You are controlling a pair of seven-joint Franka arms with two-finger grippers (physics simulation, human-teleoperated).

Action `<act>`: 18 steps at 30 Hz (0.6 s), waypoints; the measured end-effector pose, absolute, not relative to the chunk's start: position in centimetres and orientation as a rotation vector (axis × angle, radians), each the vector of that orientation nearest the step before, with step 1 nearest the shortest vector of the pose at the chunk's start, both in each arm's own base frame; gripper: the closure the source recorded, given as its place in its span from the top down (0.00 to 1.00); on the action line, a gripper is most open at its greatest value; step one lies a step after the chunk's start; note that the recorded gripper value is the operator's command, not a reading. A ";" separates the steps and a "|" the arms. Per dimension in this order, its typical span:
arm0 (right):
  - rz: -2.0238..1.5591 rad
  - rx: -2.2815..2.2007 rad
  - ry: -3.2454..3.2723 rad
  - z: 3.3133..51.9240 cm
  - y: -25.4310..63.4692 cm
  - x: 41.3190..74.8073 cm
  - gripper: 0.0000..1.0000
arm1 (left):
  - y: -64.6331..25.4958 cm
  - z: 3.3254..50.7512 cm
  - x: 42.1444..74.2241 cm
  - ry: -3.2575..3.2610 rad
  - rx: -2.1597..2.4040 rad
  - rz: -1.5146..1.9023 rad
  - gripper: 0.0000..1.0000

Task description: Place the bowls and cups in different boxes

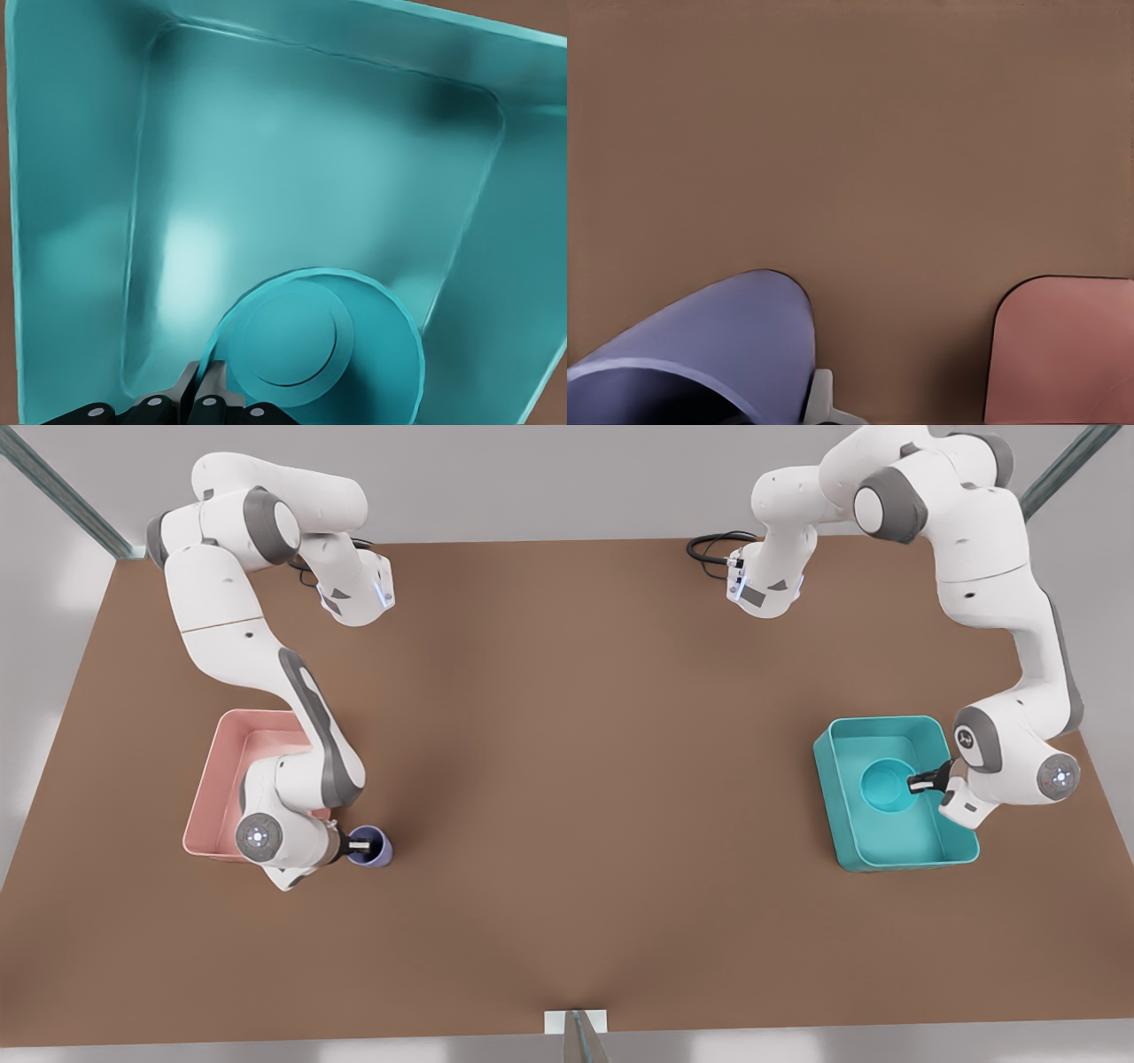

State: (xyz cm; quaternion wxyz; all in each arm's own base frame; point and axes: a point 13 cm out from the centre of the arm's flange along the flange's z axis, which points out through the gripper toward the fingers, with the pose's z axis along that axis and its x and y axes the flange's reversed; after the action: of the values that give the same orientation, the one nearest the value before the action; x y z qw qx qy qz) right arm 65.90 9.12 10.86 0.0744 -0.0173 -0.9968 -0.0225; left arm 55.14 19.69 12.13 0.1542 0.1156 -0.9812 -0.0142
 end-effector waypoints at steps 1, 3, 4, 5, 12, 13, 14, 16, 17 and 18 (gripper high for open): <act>-0.068 -0.050 -3.017 12.9 9.1 66.4 0.21 | 19.8 11.4 55.2 -2.820 0.331 -0.048 0.21; -0.060 -0.042 -3.075 18.4 8.8 67.3 0.21 | 20.1 10.8 55.7 -2.843 0.332 -0.058 1.00; -0.055 -0.046 -3.099 21.1 8.1 67.5 0.21 | 20.1 10.9 56.0 -2.858 0.331 -0.056 1.00; -0.048 -0.060 -3.115 23.3 6.7 67.5 0.21 | 20.0 11.3 56.5 -2.875 0.330 -0.044 1.00; -0.040 -0.203 -3.035 25.6 -8.2 64.4 0.21 | 2.7 36.9 66.1 -3.110 -0.173 -0.042 1.00; -0.044 -0.193 -3.017 24.9 -9.0 63.7 0.21 | 0.3 41.4 64.9 -3.130 -0.227 -0.064 1.00; -0.047 -0.174 -3.003 24.3 -9.3 63.0 0.21 | -0.8 44.7 63.4 -3.139 -0.242 -0.075 1.00; -0.048 -0.130 -2.981 23.0 -9.6 61.2 0.21 | -2.1 45.9 61.3 -3.085 -0.242 -0.082 1.00; -0.049 -0.117 -2.971 22.1 -9.9 59.9 0.21 | -2.5 45.6 60.5 -3.053 -0.234 -0.081 1.00; -0.052 -0.107 -2.965 21.2 -10.3 58.9 0.21 | -2.6 45.3 59.8 -3.023 -0.221 -0.074 1.00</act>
State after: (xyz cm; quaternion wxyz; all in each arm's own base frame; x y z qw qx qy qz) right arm 58.89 -10.27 21.15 0.0870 -0.0358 -0.9954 -0.0173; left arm 59.83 -2.65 45.29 0.0545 -0.0729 -0.9956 -0.0243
